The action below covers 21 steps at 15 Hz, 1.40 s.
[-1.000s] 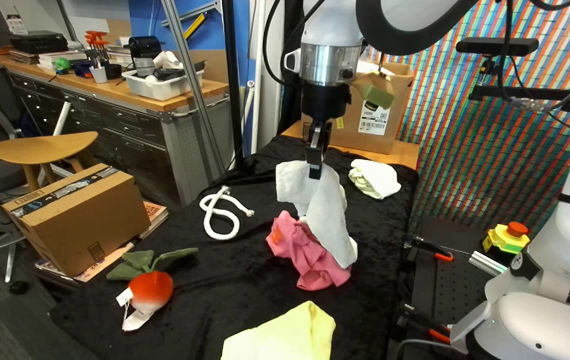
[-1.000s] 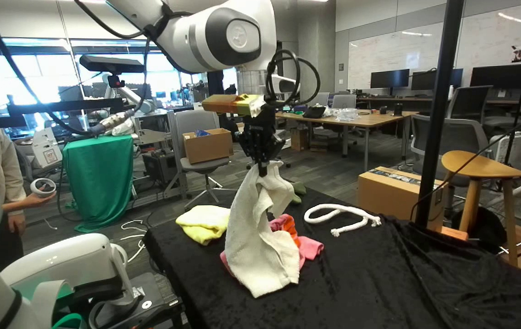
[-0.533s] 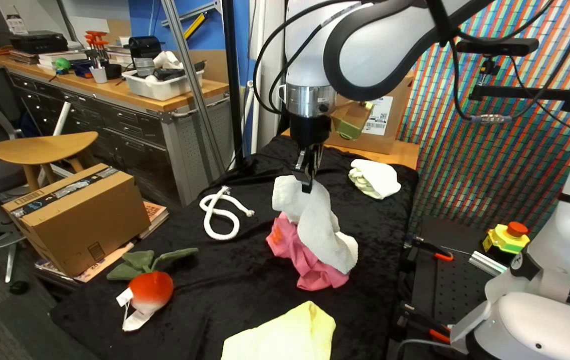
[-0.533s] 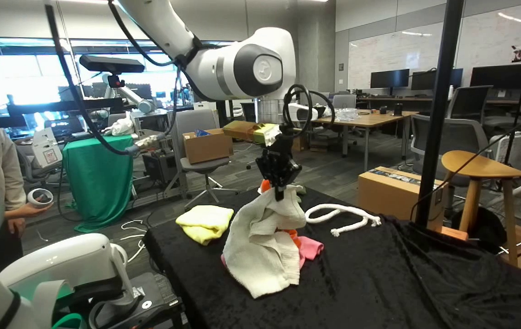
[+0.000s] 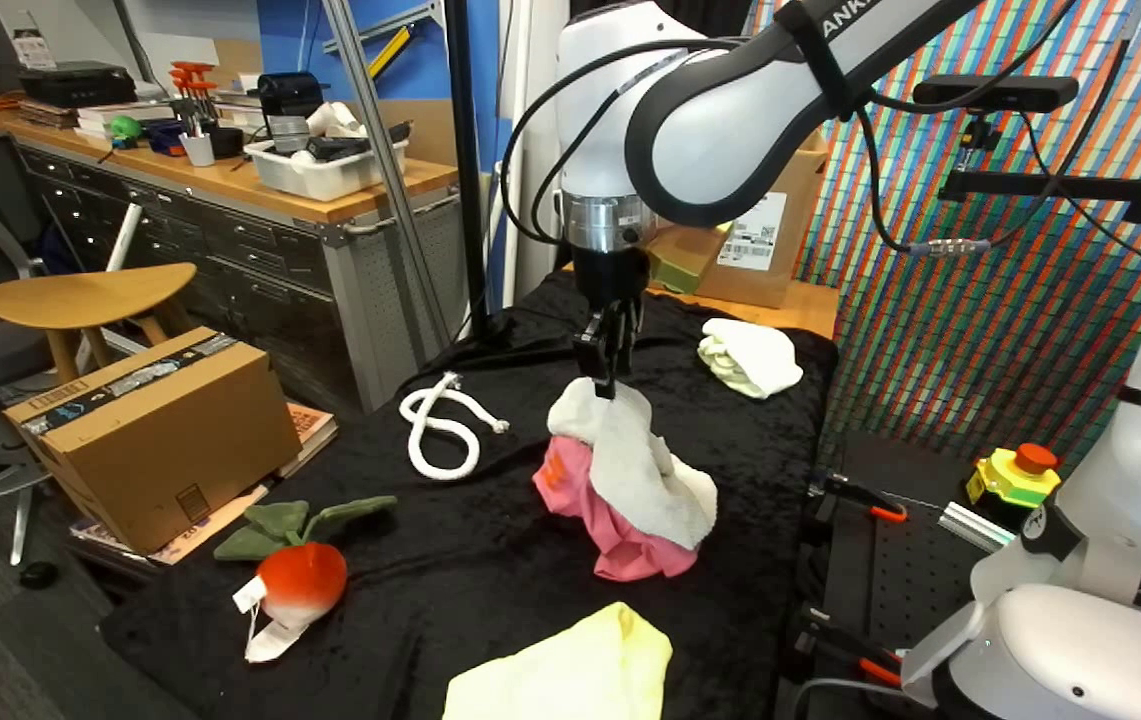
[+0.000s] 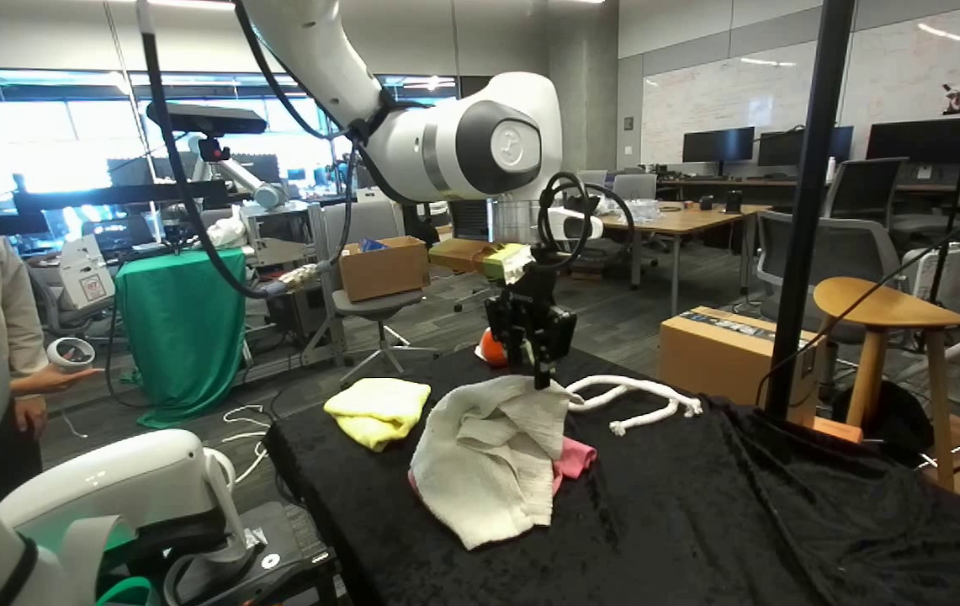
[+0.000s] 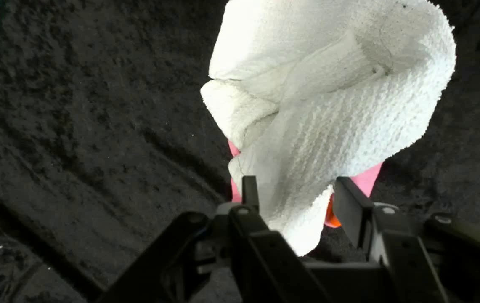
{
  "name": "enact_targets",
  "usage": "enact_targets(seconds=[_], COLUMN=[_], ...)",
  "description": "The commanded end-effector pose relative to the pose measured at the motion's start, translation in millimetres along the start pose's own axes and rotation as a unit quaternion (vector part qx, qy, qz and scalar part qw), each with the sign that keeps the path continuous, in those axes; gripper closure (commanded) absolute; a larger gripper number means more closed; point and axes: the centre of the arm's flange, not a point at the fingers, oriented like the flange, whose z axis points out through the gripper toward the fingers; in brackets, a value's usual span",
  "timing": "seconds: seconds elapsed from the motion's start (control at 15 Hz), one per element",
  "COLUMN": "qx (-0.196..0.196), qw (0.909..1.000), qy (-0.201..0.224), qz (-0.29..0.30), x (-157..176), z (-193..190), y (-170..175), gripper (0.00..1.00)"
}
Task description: Put all the objects together at the center of the table
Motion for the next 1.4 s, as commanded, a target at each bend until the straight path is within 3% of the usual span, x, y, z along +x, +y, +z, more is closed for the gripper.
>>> enact_targets(seconds=[0.0,0.13,0.2,0.53,0.87,1.33], qx=[-0.018,-0.026,-0.029,-0.046,-0.029,-0.019], qw=[0.9997,0.9992,0.9989,0.9951,0.9902,0.9853], qy=[0.016,0.027,0.033,0.085,0.136,0.167], qz=[0.011,0.015,0.018,0.017,-0.008,-0.031], x=[8,12,14,29,44,69], z=[-13,-24,-29,-69,-101,-102], y=[5,9,10,10,-1,-18], gripper=[0.17,0.01,0.00,0.00,0.00,0.00])
